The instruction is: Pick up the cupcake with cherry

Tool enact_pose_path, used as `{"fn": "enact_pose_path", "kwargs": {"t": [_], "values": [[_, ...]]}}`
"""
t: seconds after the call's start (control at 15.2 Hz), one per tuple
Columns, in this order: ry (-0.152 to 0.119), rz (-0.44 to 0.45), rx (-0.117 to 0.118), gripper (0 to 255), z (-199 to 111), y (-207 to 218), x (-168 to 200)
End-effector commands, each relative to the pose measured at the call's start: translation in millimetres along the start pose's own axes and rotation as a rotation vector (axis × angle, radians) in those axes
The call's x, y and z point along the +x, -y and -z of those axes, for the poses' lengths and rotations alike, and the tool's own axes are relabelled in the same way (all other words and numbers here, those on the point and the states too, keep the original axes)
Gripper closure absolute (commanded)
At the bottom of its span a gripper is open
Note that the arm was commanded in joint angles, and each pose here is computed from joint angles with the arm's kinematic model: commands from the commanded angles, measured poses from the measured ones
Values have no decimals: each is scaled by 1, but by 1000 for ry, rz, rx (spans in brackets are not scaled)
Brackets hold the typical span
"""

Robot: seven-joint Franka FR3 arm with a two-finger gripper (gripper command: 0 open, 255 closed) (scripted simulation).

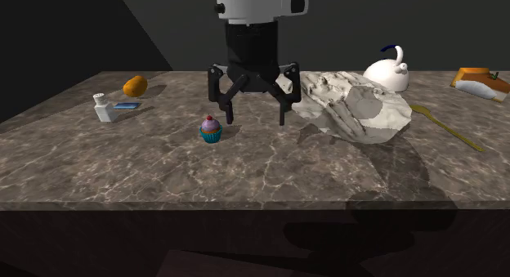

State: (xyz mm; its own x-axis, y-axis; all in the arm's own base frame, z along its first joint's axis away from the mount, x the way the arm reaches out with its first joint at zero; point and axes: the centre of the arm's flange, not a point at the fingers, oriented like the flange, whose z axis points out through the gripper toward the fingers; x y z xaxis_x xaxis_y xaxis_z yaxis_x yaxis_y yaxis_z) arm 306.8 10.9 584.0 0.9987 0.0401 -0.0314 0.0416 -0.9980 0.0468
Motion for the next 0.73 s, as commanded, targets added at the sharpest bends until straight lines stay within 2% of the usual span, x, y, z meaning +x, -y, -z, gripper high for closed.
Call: {"fn": "enact_pose_path", "kwargs": {"t": [0.0,0.66], "values": [[0,0,0,0,0,0,0],[227,-115,53,0,-38,70,133]]}}
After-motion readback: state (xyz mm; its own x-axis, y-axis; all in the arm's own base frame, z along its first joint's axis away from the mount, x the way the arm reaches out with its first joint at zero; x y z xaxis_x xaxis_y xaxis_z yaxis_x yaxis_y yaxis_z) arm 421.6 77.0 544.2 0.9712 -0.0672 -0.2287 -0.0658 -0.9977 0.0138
